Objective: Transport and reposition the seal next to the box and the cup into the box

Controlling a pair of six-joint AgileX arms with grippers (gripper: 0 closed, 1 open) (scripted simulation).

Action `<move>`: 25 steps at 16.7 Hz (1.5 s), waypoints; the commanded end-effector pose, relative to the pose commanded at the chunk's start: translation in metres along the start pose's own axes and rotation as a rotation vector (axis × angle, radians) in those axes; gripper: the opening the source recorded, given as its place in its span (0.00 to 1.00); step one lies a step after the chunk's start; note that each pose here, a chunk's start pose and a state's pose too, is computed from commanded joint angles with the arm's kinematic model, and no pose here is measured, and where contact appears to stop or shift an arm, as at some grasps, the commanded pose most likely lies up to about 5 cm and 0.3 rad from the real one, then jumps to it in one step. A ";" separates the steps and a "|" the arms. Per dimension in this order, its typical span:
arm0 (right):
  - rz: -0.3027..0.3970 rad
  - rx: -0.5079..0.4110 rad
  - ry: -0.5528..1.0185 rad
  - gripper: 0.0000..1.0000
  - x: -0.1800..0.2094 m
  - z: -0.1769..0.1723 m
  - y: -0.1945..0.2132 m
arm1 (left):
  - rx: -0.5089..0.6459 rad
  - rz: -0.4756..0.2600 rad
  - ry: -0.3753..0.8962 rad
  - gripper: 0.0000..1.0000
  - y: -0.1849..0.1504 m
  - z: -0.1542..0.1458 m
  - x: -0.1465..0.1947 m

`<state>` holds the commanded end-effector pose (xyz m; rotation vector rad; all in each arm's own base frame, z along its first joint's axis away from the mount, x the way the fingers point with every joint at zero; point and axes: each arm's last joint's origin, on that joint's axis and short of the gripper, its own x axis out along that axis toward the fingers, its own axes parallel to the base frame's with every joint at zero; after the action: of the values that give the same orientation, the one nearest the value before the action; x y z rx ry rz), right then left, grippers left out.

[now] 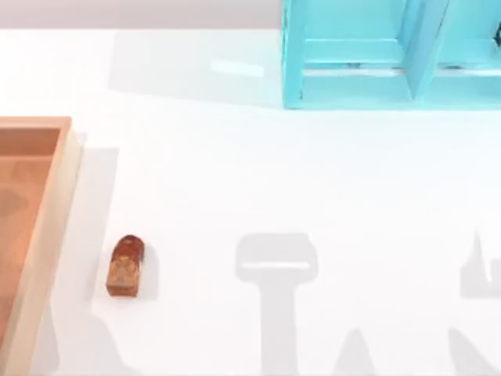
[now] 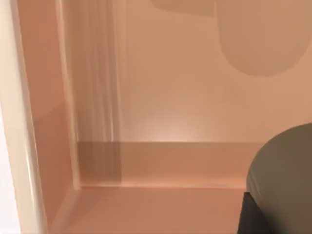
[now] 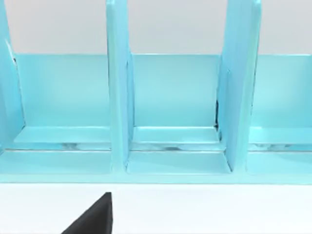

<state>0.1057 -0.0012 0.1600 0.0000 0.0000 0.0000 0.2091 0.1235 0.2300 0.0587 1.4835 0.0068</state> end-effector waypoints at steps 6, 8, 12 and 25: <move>0.000 0.000 0.000 1.00 0.000 0.000 0.000 | 0.020 -0.005 -0.001 0.00 -0.002 0.003 0.007; 0.000 0.000 0.000 1.00 0.000 0.000 0.000 | 0.037 -0.006 -0.005 0.00 -0.004 0.005 0.020; 0.000 0.000 0.000 1.00 0.000 0.000 0.000 | 0.031 0.003 -0.005 0.00 -0.008 0.004 0.050; 0.000 0.000 0.000 1.00 0.000 0.000 0.000 | 0.000 0.000 0.000 0.45 -0.009 -0.002 0.064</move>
<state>0.1057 -0.0012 0.1600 0.0000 0.0000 0.0000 0.2123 0.1171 0.1654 0.0587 1.4835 0.0068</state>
